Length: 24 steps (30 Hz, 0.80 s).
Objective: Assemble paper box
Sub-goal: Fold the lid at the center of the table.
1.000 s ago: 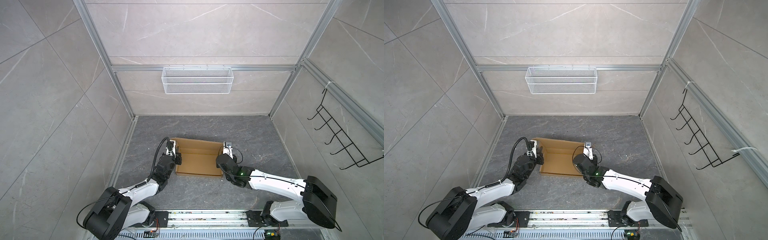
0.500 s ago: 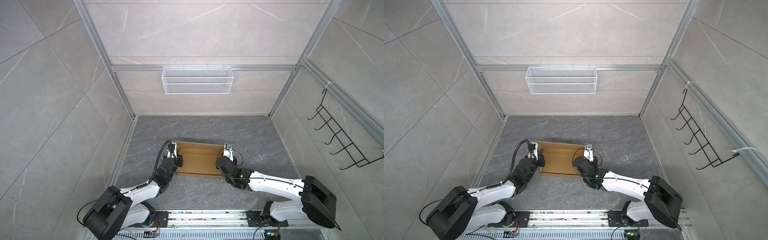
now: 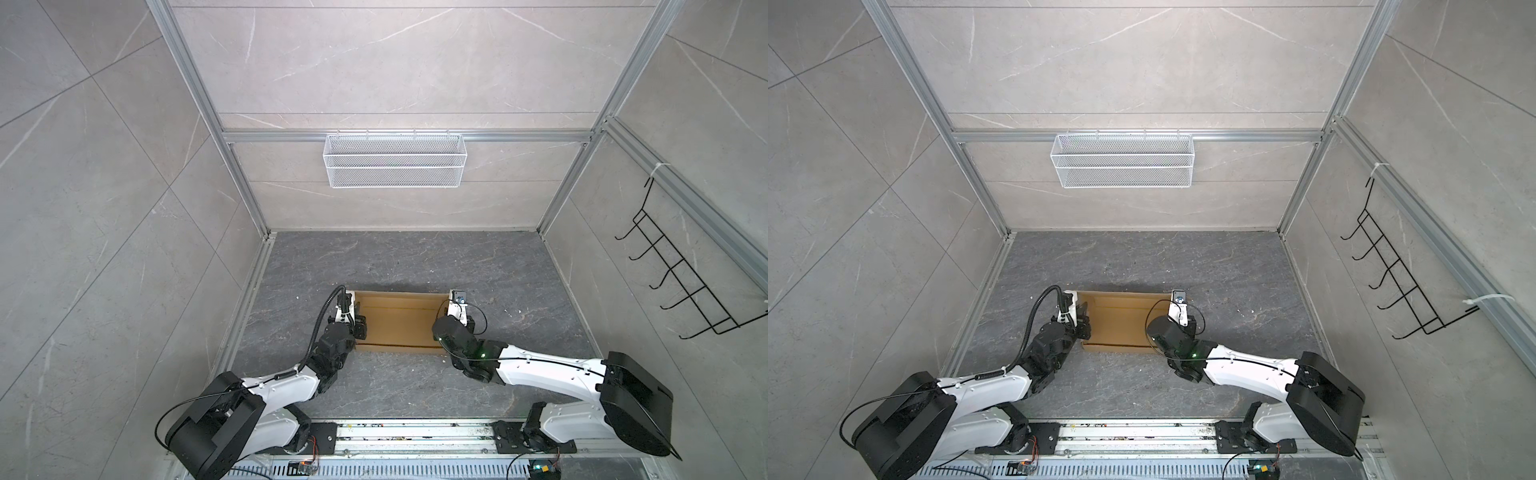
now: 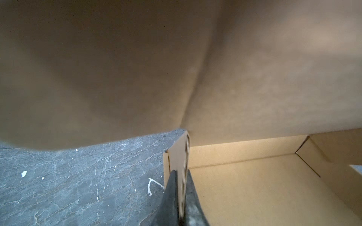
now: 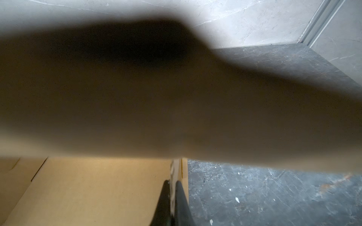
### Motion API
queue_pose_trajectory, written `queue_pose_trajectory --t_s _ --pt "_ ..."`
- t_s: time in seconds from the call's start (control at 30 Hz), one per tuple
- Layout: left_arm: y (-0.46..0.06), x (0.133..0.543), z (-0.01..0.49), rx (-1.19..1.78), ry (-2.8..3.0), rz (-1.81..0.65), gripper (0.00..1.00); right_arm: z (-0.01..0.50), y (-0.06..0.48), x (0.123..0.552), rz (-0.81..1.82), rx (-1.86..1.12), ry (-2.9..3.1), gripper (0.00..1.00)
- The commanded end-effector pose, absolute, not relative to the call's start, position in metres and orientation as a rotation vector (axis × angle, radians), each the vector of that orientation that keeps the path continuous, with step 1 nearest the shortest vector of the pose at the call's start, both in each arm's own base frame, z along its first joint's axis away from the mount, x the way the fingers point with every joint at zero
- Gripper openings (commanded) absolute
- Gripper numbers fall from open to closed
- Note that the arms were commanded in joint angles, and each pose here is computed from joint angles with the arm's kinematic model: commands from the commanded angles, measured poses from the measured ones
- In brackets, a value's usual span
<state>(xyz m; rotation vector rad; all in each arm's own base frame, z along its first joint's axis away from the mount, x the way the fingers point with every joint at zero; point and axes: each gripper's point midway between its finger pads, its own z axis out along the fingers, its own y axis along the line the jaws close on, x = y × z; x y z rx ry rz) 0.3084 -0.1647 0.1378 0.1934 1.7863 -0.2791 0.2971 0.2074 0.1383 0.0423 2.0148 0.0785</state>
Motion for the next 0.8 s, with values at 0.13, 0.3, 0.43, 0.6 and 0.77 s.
queue_pose_trajectory --t_s 0.13,0.3,0.43,0.6,0.77 --pt "-0.188 0.278 0.094 0.401 1.904 -0.358 0.02 0.091 0.219 0.271 0.113 -0.132 2.173 0.05" --pt "-0.180 0.273 0.090 0.400 1.904 -0.334 0.02 0.088 0.218 0.266 0.107 -0.193 2.195 0.09" --pt "-0.177 0.271 0.090 0.400 1.900 -0.323 0.02 0.085 0.218 0.261 0.117 -0.217 2.213 0.13" --pt "-0.173 0.270 0.091 0.391 1.894 -0.308 0.02 0.088 0.215 0.256 0.129 -0.235 2.222 0.25" --pt "-0.172 0.270 0.091 0.392 1.894 -0.298 0.02 0.097 0.216 0.248 0.173 -0.281 2.227 0.42"
